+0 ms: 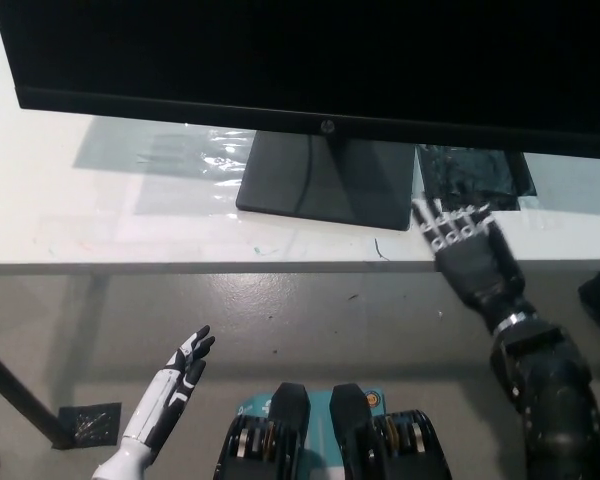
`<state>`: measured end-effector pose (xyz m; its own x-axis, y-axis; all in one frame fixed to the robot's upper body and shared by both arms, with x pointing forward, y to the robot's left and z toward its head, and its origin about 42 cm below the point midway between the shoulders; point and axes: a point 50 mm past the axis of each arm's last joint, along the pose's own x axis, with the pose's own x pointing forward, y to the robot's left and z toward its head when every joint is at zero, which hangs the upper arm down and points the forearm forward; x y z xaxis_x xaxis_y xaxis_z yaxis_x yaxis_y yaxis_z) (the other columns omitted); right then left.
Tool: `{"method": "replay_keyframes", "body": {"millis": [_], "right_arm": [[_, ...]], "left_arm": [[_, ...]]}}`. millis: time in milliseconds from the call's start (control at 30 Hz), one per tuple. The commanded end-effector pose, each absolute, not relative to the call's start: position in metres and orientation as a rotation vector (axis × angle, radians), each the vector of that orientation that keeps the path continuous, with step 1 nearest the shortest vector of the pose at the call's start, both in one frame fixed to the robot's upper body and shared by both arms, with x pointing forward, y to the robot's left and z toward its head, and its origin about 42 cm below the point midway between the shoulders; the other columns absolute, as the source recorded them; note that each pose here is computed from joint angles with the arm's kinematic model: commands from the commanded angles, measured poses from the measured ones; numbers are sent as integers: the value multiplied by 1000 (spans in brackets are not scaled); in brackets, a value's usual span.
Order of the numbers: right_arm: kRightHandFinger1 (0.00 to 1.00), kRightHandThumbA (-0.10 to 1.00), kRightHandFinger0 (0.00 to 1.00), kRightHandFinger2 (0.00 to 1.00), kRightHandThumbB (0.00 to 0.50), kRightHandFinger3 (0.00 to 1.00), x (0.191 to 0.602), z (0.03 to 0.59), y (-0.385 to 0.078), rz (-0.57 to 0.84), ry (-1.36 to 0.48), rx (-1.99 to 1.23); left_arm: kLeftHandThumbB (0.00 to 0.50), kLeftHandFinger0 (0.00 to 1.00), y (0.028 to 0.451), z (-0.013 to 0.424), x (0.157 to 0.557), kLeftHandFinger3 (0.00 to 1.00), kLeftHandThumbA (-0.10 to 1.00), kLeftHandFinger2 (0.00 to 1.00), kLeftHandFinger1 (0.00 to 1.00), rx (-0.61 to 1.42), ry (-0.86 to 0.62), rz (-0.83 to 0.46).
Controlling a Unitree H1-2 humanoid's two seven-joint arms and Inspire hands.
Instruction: The monitor is being placed at the center of the desk and the robot uses its right hand to grab on the right side of the monitor and tilt the angle of the montior sideways.
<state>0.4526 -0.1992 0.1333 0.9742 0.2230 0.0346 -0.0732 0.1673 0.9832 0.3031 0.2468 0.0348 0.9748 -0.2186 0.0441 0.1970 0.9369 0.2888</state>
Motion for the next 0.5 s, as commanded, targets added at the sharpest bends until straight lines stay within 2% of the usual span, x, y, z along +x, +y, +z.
{"method": "replay_keyframes", "body": {"millis": [0,167,233,467], "right_arm": [[1000,1000,1000,1000,341,1000,479,175,-209,257,0,1375],[1000,1000,1000,1000,327,1000,488,195,-217,270,-53,1381],[1000,1000,1000,1000,346,1000,489,197,-218,277,-60,1379],[1000,1000,1000,1000,324,1000,498,213,-218,287,-89,1376]], "left_arm": [[319,1000,250,49,311,1000,1000,1000,1000,286,-152,-215],[337,1000,249,48,311,1000,1000,1000,1000,286,-151,-216],[333,1000,249,48,311,1000,1000,1000,1000,290,-151,-215],[339,1000,249,50,312,1000,1000,1000,1000,290,-155,-217]]}}
